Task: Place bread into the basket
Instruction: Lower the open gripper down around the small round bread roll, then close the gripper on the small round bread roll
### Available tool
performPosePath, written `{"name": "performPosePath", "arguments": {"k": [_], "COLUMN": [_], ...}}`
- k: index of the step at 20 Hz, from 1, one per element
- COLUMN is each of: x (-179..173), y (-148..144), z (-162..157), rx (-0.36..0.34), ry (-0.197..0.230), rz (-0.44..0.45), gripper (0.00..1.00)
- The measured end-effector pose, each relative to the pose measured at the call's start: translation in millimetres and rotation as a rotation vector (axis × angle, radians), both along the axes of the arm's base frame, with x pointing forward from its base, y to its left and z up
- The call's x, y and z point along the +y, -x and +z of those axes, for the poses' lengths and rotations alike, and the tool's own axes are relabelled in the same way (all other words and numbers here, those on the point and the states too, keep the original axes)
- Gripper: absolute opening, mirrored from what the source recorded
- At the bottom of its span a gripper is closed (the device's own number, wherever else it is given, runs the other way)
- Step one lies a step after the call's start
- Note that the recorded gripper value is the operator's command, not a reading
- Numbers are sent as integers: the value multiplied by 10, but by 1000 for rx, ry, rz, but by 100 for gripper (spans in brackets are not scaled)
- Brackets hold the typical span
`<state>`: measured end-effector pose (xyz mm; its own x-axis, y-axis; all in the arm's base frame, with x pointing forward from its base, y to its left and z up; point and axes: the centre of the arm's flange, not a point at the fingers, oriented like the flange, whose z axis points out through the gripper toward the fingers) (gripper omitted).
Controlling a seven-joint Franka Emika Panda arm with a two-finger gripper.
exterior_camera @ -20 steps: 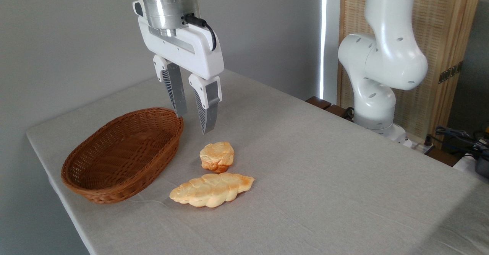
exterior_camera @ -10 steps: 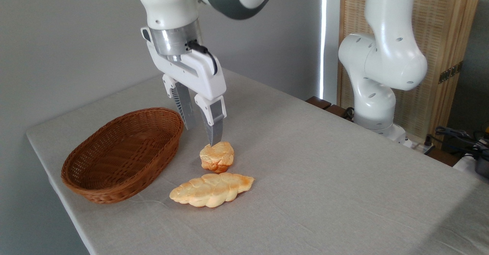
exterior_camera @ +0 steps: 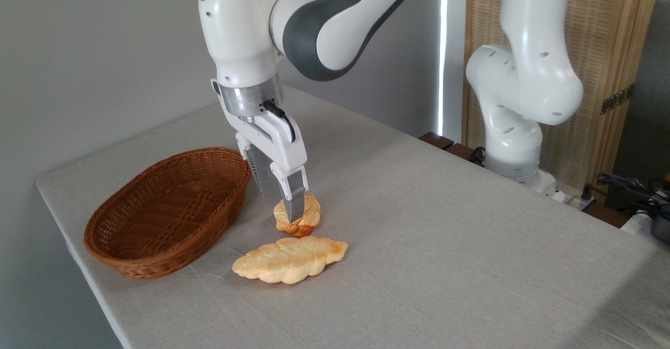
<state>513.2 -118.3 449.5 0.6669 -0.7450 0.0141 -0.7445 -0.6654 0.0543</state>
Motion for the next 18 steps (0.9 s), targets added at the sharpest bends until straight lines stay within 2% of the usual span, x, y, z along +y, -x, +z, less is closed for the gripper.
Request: {"name": "performPosePath", "arguments": {"k": [16,17,18], "x": [-58,-58,-59], "y": [72,72,72], "z": [-342,-342,-342], "rx": [60,60,60], "ry": [-40,-40,-40], "rz": [-45,-45,-46], "gripper": [100,99,92]}}
